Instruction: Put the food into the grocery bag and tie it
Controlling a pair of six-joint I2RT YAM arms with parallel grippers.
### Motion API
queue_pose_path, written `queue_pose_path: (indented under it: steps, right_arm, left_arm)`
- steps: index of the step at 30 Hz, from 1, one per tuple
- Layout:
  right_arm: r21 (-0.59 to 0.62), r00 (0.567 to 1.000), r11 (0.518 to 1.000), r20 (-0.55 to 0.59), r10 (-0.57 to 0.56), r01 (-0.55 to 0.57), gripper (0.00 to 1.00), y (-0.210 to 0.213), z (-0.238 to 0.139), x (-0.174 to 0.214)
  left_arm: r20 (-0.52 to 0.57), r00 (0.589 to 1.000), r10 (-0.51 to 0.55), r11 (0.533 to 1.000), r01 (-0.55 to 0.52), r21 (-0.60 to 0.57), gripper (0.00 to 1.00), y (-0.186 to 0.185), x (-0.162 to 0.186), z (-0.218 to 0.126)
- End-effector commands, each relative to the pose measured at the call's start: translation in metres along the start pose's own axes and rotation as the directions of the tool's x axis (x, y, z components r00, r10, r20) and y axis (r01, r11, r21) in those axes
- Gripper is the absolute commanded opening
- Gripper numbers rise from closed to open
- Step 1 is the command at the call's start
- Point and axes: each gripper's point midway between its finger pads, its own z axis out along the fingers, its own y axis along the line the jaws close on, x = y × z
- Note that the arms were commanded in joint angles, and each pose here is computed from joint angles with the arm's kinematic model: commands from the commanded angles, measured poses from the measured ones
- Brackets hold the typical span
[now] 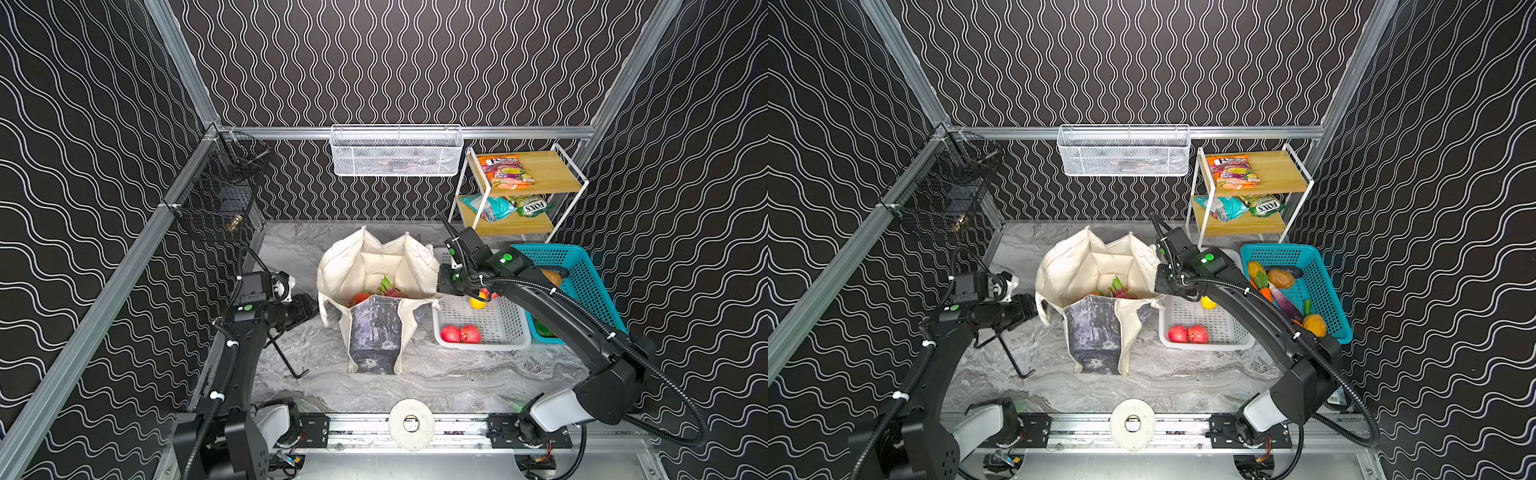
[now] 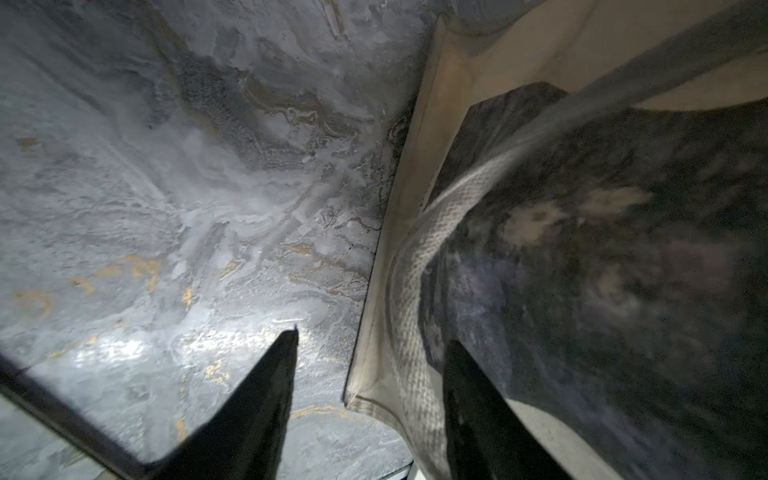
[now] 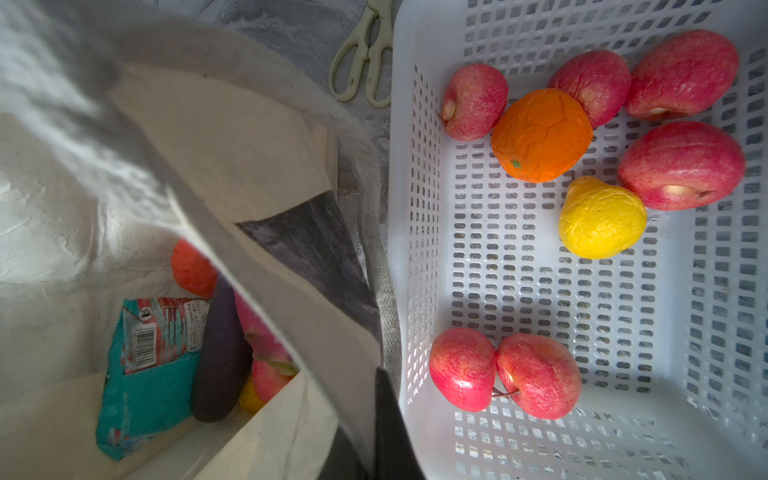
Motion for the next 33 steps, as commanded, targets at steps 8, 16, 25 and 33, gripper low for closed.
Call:
queue_pose_path:
  steps: [8, 16, 25, 33]
  right_arm:
    - [-0.01, 1.0, 1.0, 0.022, 0.0, 0.0, 0.0, 0.002, -0.004, -0.005]
    - [-0.008, 1.0, 1.0, 0.014, 0.005, -0.005, 0.0, 0.001, -0.001, -0.003]
    - [-0.009, 1.0, 1.0, 0.007, 0.005, -0.005, 0.0, 0.001, 0.0, -0.001]
    - [-0.01, 1.0, 1.0, 0.007, 0.006, -0.006, 0.0, 0.002, 0.0, -0.002]
  left_arm:
    - [0.014, 0.999, 0.033, 0.99, -0.034, 0.139, 0.46, -0.022, -0.013, 0.011]
    - [-0.061, 0.996, 0.062, 0.99, -0.054, 0.127, 0.52, -0.023, -0.003, 0.029]
    - [-0.083, 0.994, 0.069, 0.99, -0.057, 0.133, 0.44, -0.025, -0.002, 0.042]
    - [-0.022, 0.997, 0.069, 0.994, -0.067, 0.087, 0.16, -0.025, -0.018, 0.035]
